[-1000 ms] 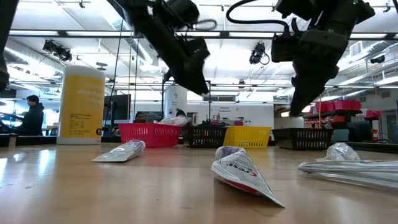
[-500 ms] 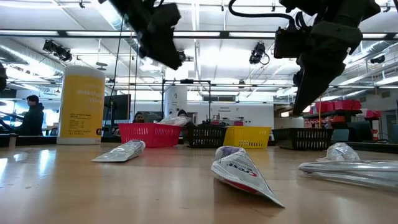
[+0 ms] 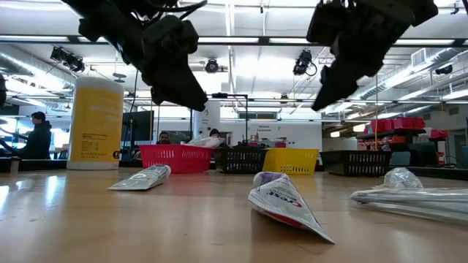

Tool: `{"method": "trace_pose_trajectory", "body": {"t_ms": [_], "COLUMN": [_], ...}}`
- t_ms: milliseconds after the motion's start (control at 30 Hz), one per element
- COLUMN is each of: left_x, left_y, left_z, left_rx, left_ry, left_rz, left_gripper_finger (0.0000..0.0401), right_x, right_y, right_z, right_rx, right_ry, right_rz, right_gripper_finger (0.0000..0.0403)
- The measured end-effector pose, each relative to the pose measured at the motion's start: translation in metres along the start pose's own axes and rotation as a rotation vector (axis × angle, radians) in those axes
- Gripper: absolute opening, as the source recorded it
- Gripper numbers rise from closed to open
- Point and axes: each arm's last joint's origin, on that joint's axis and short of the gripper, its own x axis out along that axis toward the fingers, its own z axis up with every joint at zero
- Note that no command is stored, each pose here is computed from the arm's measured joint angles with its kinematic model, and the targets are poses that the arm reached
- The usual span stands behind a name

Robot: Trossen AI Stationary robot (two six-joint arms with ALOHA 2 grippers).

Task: Pick & Place Travel size toiletries
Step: Put the purple toothpaste into the right black bin

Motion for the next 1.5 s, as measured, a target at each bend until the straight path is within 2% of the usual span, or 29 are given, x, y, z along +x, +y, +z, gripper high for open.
{"method": "trace_pose_trajectory", "body": {"t_ms": [133, 333, 433, 567, 767, 1000, 1133, 1300, 1500], "left_x": [-0.001, -0.003, -0.004, -0.004, -0.005, -0.007, -0.008, -0.008, -0.008], "left_y": [-0.010, -0.020, -0.021, -0.023, -0.027, -0.035, -0.037, -0.037, -0.038], "left_z": [-0.004, -0.005, -0.005, -0.006, -0.006, -0.004, 0.001, 0.003, 0.006], "left_rx": [0.002, 0.015, 0.013, -0.023, -0.021, -0.023, -0.006, -0.006, -0.040], "left_ry": [-0.008, -0.026, -0.032, -0.028, -0.032, -0.074, -0.126, -0.153, -0.175], "left_rz": [-0.033, -0.064, -0.064, -0.073, -0.091, -0.131, -0.153, -0.151, -0.156], "left_gripper_finger": [0.0155, 0.0155, 0.0155, 0.0155, 0.0155, 0.0155, 0.0155, 0.0155, 0.0155], "right_x": [0.000, 0.008, 0.019, 0.035, 0.057, 0.083, 0.096, 0.103, 0.113], "right_y": [0.005, 0.024, 0.035, 0.048, 0.056, 0.064, 0.065, 0.065, 0.076], "right_z": [0.005, 0.008, 0.008, 0.005, 0.001, -0.009, -0.012, -0.015, -0.003], "right_rx": [-0.069, -0.350, -0.425, -0.478, -0.488, -0.545, -0.551, -0.603, -0.694], "right_ry": [-0.051, -0.140, -0.189, -0.226, -0.243, -0.254, -0.284, -0.278, -0.302], "right_rz": [0.068, 0.116, 0.146, 0.179, 0.321, 0.424, 0.429, 0.428, 0.512], "right_gripper_finger": [0.0182, 0.0194, 0.0205, 0.0219, 0.0231, 0.0222, 0.0219, 0.0237, 0.0263]}}
